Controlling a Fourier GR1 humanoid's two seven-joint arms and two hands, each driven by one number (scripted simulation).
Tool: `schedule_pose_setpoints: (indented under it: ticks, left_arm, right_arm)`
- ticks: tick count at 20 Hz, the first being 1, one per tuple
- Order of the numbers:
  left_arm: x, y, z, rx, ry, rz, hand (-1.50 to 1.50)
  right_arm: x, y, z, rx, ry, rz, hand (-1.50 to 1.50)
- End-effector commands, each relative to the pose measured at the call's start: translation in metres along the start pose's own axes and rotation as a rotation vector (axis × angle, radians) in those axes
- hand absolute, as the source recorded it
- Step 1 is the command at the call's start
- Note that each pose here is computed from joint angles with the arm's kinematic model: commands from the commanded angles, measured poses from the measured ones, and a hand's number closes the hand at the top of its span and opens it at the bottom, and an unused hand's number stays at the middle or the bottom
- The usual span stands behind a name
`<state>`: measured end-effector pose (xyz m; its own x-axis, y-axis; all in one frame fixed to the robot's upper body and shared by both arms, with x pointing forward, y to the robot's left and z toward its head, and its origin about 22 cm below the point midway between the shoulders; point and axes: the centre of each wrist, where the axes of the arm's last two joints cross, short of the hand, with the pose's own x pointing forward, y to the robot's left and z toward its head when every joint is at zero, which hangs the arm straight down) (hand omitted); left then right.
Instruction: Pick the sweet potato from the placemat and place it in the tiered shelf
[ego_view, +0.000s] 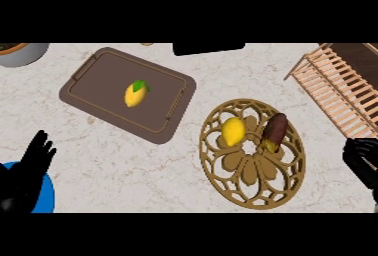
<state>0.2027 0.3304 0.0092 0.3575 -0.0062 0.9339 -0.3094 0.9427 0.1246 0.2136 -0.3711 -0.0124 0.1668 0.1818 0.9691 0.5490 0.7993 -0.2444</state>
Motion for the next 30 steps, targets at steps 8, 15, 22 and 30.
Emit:
schedule_pose_setpoints:
  ticks: [8,15,22,30]
  left_arm:
    - [-0.011,-0.026,-0.014,-0.18,0.104,-0.005,0.0]
    - [-0.011,-0.048,-0.026,-0.224,0.071,-0.021,0.0]
    - [-0.008,-0.047,-0.033,-0.239,0.056,-0.053,0.0]
    - [-0.007,-0.057,-0.032,-0.305,0.052,-0.061,0.0]
  right_arm:
    - [0.023,-0.03,0.106,-0.317,0.102,0.094,-1.5]
    - [0.09,-0.027,0.143,-0.154,0.194,0.138,-1.5]
    - [0.146,-0.041,0.132,-0.166,0.354,0.259,-1.5]
    - [0.158,-0.032,0.084,-0.28,0.506,0.373,-1.5]
